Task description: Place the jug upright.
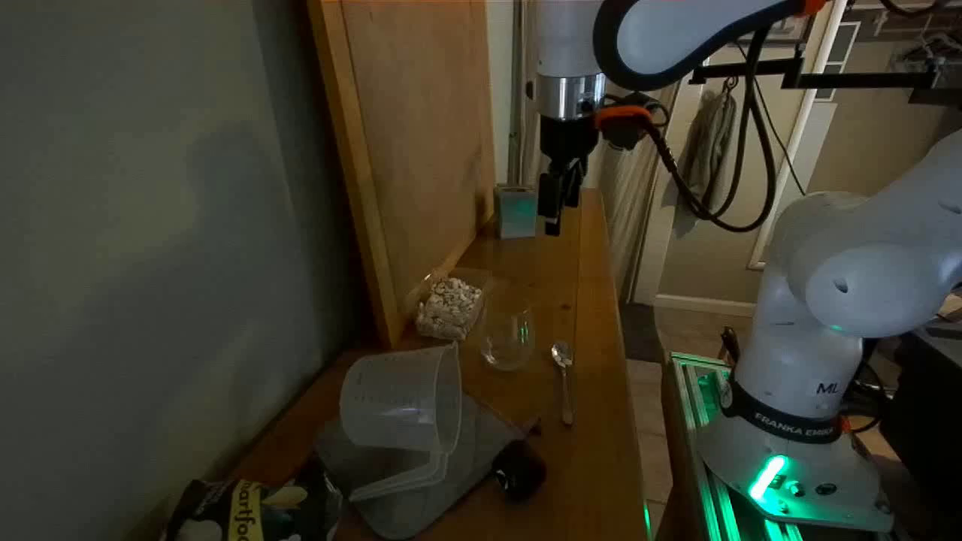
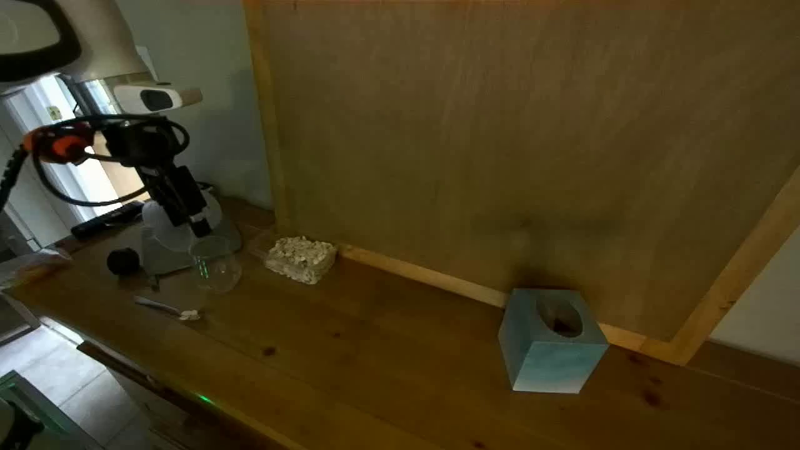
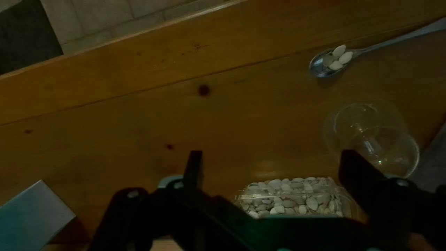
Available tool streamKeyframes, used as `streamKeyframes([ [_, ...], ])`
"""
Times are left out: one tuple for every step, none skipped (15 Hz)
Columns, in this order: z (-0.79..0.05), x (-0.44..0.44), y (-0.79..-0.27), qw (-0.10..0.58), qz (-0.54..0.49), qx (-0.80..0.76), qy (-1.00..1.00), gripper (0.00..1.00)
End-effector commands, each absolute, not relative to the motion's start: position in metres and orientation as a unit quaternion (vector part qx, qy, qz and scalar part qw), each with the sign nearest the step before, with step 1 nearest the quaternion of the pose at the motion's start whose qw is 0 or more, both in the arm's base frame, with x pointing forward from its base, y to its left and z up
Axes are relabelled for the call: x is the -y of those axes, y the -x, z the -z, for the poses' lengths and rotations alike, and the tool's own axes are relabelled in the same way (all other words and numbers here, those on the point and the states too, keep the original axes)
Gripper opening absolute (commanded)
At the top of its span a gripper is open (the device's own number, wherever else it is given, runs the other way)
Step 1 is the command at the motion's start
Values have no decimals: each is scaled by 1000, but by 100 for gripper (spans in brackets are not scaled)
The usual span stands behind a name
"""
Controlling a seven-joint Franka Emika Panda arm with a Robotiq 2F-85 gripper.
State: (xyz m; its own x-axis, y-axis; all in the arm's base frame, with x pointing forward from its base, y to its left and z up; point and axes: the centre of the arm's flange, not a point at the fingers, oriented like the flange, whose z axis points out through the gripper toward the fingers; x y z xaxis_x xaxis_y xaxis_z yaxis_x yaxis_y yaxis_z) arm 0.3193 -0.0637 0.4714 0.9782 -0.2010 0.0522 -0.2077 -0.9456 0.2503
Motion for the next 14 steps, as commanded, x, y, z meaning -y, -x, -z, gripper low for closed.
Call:
streamKeyframes([
  [-471,64,-319,128,-13,104,-986,100],
  [-471,64,-319,128,-13,104,-986,100],
  [-471,64,-319,128,-13,104,-986,100],
  [-471,64,-319,128,-13,104,-986,100],
  [-471,64,-319,128,-13,104,-986,100],
  [-470,57,-331,136,-5,72,-988,100],
  [-469,50,-339,146,2,46,-988,100],
  [-466,39,-348,152,12,12,-988,100],
  [-463,29,-356,156,23,-9,-987,100],
  [-459,17,-366,161,31,-31,-986,100],
  [-455,5,-373,164,34,-57,-984,100],
  [-453,-6,-380,170,35,-82,-981,100],
  [-449,-16,-386,174,39,-108,-978,100],
  [-447,-26,-392,177,38,-134,-974,100],
])
